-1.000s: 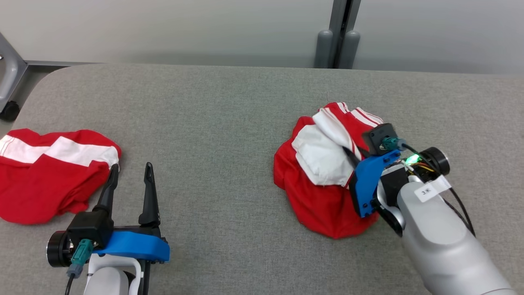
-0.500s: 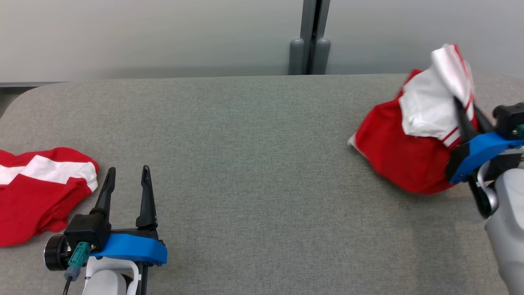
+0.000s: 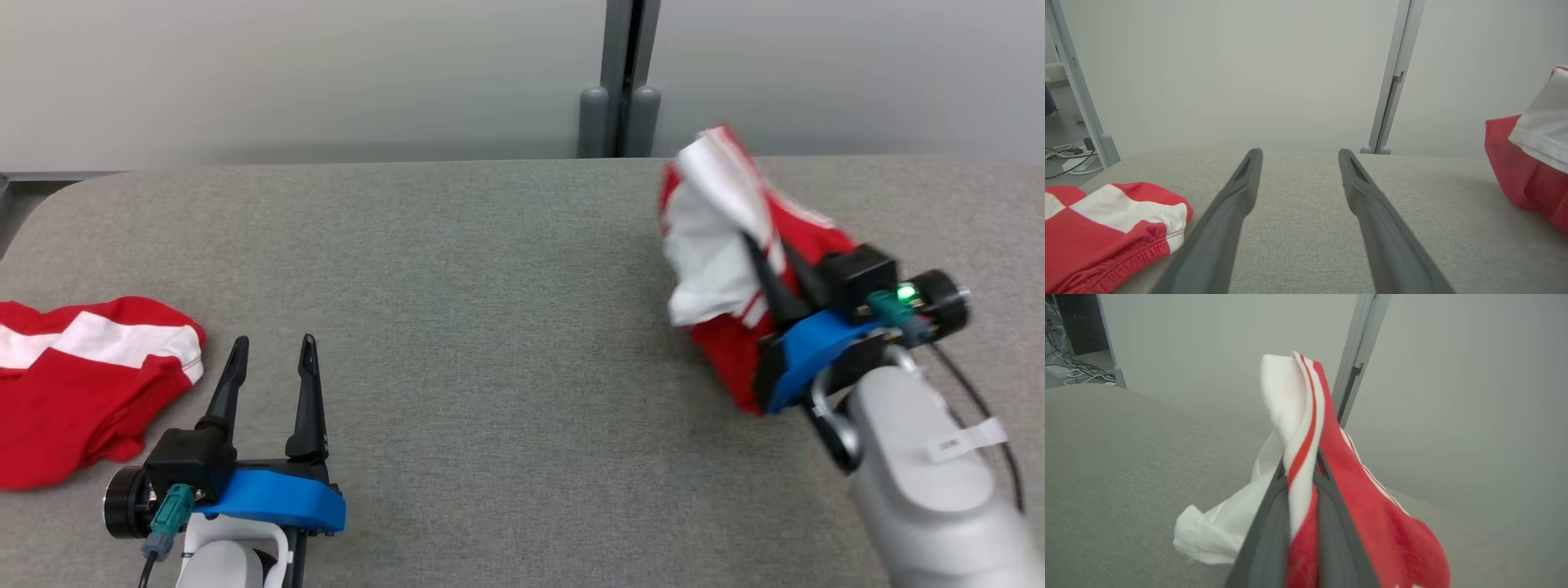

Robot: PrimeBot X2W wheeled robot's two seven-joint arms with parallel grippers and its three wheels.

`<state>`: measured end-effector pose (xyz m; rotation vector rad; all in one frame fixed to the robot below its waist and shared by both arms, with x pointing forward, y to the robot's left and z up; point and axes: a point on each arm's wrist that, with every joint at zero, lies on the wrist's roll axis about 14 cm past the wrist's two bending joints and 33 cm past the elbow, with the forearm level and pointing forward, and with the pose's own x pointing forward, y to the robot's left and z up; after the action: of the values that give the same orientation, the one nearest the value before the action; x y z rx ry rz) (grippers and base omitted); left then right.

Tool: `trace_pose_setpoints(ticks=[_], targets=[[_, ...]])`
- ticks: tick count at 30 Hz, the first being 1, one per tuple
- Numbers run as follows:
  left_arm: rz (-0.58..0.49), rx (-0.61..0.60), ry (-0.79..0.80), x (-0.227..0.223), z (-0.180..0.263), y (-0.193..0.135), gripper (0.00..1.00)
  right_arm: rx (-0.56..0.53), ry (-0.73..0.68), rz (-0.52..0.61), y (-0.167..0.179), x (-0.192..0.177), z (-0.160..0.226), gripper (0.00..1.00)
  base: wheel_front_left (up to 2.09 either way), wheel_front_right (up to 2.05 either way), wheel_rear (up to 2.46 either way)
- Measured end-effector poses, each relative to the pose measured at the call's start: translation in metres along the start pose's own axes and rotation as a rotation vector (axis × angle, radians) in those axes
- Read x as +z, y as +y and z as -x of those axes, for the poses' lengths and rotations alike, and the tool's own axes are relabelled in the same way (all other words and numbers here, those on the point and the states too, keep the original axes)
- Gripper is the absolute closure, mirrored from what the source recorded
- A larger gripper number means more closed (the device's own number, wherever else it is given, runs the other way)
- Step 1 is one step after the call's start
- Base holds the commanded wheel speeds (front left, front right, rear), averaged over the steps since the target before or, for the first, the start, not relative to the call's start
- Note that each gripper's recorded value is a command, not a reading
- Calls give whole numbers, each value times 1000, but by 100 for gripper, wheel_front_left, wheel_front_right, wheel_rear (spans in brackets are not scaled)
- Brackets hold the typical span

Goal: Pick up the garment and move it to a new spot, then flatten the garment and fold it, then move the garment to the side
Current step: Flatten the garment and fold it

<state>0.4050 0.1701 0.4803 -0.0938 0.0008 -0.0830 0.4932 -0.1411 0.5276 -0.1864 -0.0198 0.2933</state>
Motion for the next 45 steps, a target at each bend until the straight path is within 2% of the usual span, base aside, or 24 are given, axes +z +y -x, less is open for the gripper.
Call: trace_pose_setpoints(ticks=[7, 13, 16, 19, 20, 21, 27, 32, 39, 45], targets=[[2, 34, 4, -1, 7, 11, 0, 266, -5, -39, 111, 1, -8, 100, 0, 0, 0], [6, 69, 11, -3, 14, 23, 0, 504, 13, -62, 199, -6, 9, 100, 0, 0, 0], [13, 80, 14, -4, 17, 26, 0, 587, 46, -82, 227, -17, 23, 100, 0, 0, 0], [19, 89, 18, -5, 18, 28, 0, 624, 74, -104, 239, -26, 31, 100, 0, 0, 0], [19, 92, 20, -6, 18, 29, 0, 629, 80, -108, 241, -28, 32, 64, 0, 0, 0], [19, 93, 22, -7, 18, 29, 0, 629, 84, -115, 241, -29, 32, 0, 0, 0, 0], [21, 88, 28, -9, 13, 26, 0, 534, 40, -143, 212, -16, 11, 0, 0, 0, 0], [20, 79, 15, -6, 8, 23, 0, 389, -28, -154, 159, -1, -4, 0, 0, 0, 0], [16, 83, -3, 0, 8, 25, 0, 165, 3, -178, 85, -26, 11, 0, 0, 0, 0], [13, 86, -1, 0, 10, 25, 0, 10, 56, -205, 44, -53, 36, 0, 0, 0, 0]])
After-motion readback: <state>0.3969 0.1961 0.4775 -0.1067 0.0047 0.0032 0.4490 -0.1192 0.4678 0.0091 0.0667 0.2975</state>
